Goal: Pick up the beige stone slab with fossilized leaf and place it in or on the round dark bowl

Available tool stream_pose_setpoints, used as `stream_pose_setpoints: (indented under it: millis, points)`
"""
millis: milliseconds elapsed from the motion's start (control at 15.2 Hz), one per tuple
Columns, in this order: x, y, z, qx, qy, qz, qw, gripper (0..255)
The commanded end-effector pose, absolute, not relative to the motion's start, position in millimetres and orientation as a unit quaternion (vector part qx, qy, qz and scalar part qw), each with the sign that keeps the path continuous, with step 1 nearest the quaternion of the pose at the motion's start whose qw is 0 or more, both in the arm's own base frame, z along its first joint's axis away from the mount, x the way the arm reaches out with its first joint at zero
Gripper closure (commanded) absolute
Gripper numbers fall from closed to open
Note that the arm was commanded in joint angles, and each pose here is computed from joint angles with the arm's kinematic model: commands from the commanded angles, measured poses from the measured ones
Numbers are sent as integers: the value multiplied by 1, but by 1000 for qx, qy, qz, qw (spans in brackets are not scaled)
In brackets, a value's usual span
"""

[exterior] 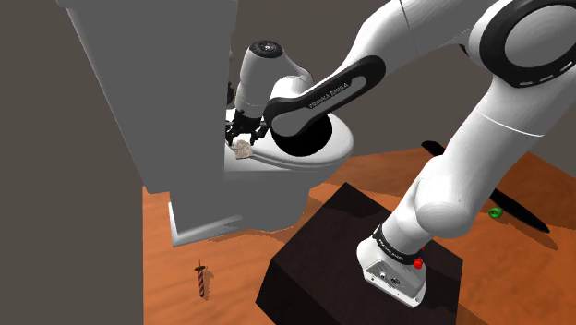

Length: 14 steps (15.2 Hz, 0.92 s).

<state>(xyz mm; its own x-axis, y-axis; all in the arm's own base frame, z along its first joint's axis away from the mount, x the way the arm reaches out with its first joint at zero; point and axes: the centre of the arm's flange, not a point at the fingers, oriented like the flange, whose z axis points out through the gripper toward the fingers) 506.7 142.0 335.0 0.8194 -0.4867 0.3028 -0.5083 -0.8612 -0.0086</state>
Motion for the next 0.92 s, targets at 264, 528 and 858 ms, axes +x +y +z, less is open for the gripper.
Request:
stream_pose_setpoints:
  millis: [264, 528, 858]
  points:
    - [507, 143, 330, 954, -259, 144, 37, 255]
    - [504, 146, 348, 954, -259, 144, 37, 255]
    - [504, 146, 375, 954, -259, 144, 37, 255]
